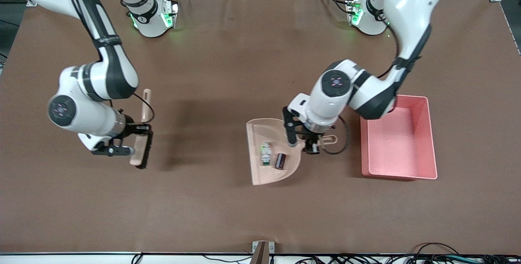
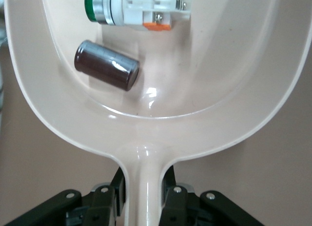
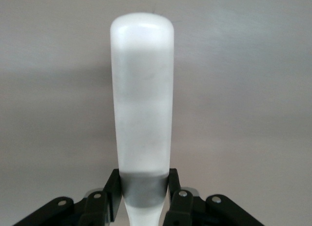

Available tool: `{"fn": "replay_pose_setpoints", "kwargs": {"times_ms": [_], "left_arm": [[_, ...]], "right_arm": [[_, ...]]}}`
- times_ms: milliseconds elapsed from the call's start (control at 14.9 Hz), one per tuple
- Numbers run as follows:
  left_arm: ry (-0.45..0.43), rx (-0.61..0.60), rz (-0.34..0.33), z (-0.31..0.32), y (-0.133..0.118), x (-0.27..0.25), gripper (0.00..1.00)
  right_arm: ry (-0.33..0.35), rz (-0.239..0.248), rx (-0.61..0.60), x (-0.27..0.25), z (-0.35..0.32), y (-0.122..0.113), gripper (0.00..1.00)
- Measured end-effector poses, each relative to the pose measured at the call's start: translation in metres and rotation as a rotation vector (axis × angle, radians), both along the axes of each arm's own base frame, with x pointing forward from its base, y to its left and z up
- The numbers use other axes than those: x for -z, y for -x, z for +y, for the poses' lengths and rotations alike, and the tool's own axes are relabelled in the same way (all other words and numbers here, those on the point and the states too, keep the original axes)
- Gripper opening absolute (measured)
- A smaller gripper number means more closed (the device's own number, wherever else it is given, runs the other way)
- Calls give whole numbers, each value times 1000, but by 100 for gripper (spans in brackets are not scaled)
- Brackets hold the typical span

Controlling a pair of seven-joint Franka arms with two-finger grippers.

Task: Clean e-waste and dump in bin
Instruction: 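Lift the dustpan over the pink bin while the right gripper returns the brush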

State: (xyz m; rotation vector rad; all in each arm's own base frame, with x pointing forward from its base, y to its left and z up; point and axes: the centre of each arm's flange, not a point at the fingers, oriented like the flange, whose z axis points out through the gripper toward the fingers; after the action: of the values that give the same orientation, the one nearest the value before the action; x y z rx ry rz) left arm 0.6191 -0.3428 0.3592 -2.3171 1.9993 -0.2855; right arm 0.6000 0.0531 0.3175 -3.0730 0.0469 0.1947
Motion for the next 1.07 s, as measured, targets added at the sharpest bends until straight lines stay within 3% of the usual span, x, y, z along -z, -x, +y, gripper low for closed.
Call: {"fn": "replay_pose_setpoints", "kwargs": {"times_ms": [268, 535, 736, 1070], "left_arm": [[-54, -20, -28, 111, -39, -48, 33], [-87, -5, -30, 245, -65, -69, 33], [-128, 68, 5, 333, -67, -61, 33], [-155, 135, 65, 435, -50, -37, 33]], "right_arm": [[1, -38, 28, 50, -65, 37, 42], [6, -38, 20, 73, -65, 47, 42], [19, -36, 13, 89, -70, 47, 42], [24, -22, 28, 104, -83, 43, 42]]}}
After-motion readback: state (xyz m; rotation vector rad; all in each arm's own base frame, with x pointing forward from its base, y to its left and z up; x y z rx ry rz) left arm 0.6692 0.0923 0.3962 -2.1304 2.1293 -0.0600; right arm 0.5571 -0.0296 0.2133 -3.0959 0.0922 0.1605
